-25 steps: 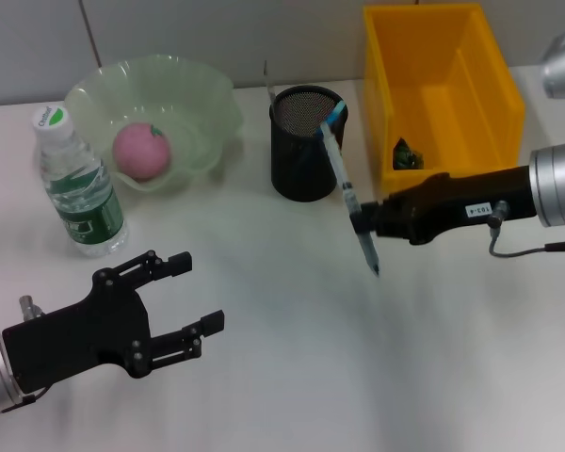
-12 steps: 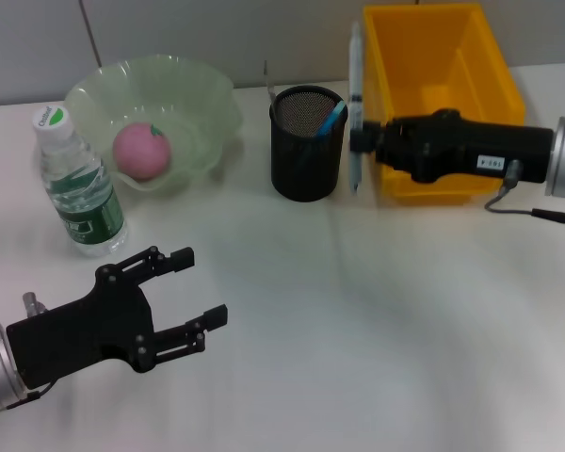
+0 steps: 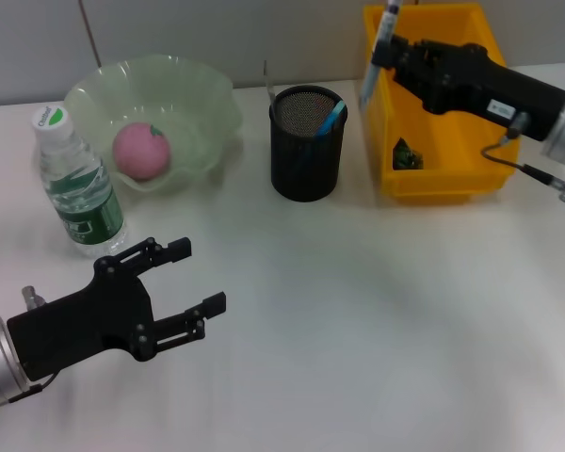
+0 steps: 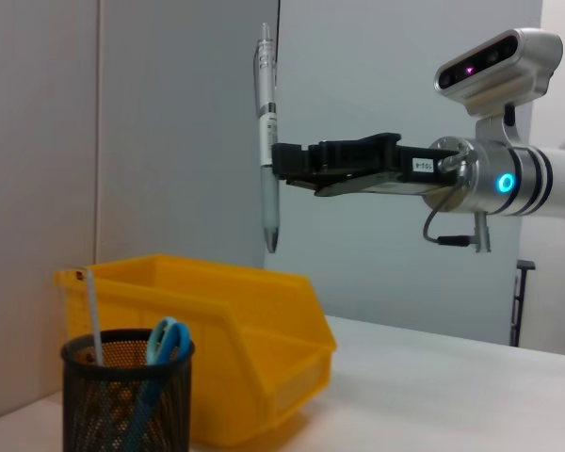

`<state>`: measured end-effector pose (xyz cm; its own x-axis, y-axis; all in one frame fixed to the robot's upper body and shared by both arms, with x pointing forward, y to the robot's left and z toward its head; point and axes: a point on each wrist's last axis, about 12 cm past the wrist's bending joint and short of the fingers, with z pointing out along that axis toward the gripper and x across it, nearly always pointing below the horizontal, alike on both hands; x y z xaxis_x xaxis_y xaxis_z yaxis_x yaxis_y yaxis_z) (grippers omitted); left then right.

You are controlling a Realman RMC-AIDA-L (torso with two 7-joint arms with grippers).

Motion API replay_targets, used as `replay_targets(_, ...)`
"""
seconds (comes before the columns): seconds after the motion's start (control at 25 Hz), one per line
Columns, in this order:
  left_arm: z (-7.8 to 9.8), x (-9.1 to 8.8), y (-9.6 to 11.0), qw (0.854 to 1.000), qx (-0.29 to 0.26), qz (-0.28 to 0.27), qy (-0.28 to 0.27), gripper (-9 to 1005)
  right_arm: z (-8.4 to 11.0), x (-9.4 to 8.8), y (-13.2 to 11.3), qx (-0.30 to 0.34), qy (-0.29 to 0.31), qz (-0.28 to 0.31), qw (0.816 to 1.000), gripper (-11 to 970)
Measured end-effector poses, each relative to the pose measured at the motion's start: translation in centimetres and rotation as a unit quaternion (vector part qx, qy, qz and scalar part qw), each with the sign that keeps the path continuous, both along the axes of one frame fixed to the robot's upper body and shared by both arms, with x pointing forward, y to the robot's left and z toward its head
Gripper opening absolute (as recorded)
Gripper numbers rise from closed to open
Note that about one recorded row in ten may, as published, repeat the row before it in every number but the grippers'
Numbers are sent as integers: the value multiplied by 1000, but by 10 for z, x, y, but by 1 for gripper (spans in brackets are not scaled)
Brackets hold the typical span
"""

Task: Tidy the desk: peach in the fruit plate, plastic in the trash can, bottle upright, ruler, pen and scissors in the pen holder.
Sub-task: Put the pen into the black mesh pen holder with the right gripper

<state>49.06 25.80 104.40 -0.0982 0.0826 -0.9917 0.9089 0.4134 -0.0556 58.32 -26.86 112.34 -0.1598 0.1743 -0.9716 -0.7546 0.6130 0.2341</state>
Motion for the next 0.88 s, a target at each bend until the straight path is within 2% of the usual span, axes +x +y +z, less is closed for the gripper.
replay_targets(0.36,0,0,-1,1000,-6,2,-2,801,0,29,21,-11,-5,-37,999,126)
replay_targets(0.88,0,0,-2,1000,-10,6,-1,801,-6,47,37,-32,5,-67,997,126)
